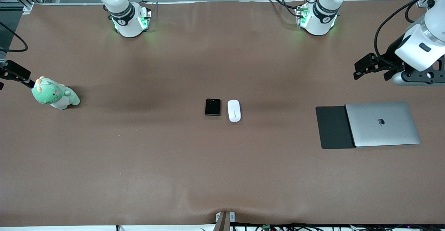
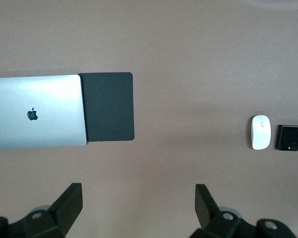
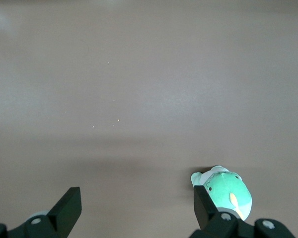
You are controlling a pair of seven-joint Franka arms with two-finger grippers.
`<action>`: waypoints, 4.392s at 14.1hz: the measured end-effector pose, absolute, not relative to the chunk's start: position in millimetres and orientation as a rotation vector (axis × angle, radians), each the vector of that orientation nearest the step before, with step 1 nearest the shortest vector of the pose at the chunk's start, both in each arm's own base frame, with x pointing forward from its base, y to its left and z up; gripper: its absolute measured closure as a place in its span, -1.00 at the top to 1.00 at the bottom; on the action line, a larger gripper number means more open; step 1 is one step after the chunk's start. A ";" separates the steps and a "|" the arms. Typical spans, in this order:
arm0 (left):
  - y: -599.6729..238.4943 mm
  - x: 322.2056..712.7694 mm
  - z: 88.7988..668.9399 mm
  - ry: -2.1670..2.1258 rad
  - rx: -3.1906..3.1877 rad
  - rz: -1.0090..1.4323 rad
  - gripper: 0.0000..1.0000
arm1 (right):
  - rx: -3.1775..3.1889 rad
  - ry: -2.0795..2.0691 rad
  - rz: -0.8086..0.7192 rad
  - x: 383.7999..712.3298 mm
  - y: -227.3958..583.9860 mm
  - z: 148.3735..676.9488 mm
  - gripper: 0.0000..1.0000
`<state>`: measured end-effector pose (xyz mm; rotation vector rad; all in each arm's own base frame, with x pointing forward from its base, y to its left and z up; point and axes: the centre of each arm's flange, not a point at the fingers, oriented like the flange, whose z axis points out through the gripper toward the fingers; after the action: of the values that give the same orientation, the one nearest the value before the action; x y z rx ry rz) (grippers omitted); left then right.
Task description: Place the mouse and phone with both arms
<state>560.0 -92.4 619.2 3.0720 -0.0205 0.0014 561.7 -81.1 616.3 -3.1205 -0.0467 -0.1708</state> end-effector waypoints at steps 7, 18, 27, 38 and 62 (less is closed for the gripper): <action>-97.4 565.9 600.7 -0.027 3.070 0.011 1.00 | -3.120 -0.054 -0.158 562.8 -79.4 610.7 1.00; -168.8 561.2 507.8 0.003 3.051 0.074 1.00 | -3.136 -0.073 -0.129 562.1 -79.4 603.5 1.00; -295.5 543.1 430.7 0.140 3.010 0.127 1.00 | -3.137 -0.074 -0.129 562.0 -79.4 603.5 1.00; -378.9 527.8 309.6 0.105 3.012 0.028 1.00 | -3.137 -0.071 -0.126 561.5 -80.5 603.4 1.00; -468.9 514.3 167.5 0.126 3.058 -0.045 0.98 | -3.138 -0.097 -0.121 559.7 -91.6 602.1 1.00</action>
<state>514.3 -468.9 167.5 3.0577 0.1258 -0.0445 559.7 -91.6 602.1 -3.1382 -0.0971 -0.1214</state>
